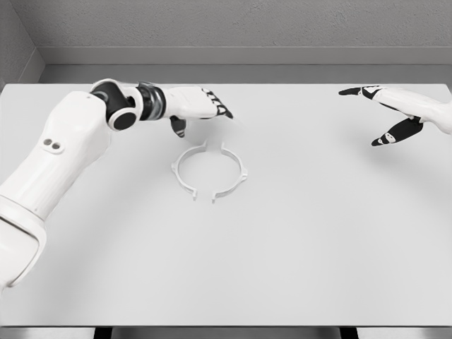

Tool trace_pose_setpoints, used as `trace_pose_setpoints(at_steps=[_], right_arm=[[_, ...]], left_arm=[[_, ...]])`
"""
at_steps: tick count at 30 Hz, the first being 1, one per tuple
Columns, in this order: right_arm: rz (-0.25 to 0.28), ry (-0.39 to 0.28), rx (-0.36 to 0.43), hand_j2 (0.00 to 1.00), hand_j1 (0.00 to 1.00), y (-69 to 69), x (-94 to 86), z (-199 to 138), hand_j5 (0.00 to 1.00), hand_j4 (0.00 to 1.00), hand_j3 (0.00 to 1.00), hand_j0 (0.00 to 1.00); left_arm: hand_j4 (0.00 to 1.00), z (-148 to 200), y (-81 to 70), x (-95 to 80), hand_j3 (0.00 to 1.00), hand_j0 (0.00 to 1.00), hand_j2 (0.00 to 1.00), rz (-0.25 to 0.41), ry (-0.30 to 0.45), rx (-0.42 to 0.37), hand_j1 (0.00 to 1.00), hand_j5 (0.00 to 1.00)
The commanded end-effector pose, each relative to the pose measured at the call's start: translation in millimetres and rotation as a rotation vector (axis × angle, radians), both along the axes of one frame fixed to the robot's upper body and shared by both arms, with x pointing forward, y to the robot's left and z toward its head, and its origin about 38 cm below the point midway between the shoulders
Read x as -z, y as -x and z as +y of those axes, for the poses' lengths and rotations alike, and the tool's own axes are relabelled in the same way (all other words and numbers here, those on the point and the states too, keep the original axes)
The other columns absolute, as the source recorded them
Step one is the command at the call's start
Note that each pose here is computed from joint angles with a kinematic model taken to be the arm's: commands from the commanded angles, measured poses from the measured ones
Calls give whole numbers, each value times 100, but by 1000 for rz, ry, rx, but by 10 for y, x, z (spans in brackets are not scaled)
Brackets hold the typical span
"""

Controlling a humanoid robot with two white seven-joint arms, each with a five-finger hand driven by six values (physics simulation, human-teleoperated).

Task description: Assemble PVC drainage pipe clamps

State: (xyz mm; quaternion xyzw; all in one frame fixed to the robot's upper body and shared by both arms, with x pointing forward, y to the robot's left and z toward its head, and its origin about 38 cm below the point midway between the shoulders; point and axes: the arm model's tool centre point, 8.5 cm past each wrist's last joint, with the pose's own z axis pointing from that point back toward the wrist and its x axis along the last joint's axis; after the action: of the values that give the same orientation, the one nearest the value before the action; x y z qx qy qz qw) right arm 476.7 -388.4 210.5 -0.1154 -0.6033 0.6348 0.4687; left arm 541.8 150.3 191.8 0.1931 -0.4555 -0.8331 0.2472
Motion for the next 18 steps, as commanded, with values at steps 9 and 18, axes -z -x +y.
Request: trace_pose_setpoints(at_steps=[9,18], right_arm=[[-3,-5,6,100,100,5,-27,-29,100,100,100,100],[-6,-9,8,100,100,14,-30,-35,100,100,100,100]], left_arm=[[100,796,159,-5,100,100,100,70,144,-70,100,100],[100,323,150,308,100,100,100,88,64,-22,100,100]])
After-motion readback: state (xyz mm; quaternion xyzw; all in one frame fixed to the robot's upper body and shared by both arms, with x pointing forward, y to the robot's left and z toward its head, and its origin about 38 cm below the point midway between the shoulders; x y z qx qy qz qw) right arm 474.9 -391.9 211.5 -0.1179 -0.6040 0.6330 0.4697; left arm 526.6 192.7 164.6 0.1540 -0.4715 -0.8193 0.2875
